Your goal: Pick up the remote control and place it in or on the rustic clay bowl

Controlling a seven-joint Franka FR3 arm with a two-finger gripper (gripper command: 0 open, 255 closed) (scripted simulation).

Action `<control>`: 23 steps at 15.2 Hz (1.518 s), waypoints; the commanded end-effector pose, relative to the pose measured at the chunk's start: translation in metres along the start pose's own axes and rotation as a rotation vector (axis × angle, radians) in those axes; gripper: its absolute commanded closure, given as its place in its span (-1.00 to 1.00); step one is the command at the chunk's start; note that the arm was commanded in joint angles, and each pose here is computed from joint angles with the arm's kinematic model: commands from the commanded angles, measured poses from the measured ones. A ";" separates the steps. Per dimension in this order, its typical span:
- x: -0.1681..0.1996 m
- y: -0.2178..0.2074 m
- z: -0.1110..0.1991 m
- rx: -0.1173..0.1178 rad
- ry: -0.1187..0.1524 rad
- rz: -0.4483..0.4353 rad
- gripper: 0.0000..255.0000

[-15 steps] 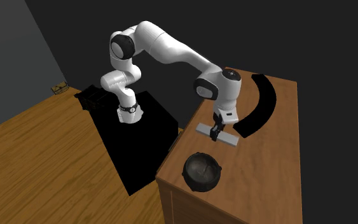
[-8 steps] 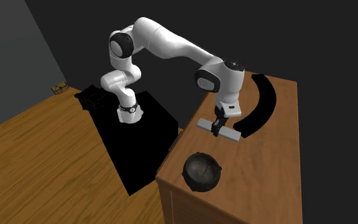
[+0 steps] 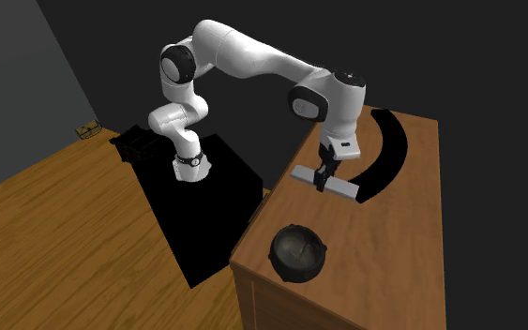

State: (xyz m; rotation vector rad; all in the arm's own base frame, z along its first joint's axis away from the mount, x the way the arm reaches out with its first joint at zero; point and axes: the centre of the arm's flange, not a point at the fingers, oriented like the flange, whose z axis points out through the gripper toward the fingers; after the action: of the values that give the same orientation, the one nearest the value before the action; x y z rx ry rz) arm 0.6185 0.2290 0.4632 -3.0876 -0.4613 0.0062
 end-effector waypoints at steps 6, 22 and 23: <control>0.000 0.000 -0.035 0.000 0.000 0.000 1.00; 0.040 0.207 -0.040 0.000 0.000 0.000 1.00; 0.042 0.214 -0.040 0.000 0.000 0.000 1.00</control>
State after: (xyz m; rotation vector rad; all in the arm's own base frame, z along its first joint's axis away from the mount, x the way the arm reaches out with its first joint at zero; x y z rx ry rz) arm 0.7180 0.0471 0.4961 -3.0879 -0.4595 0.0071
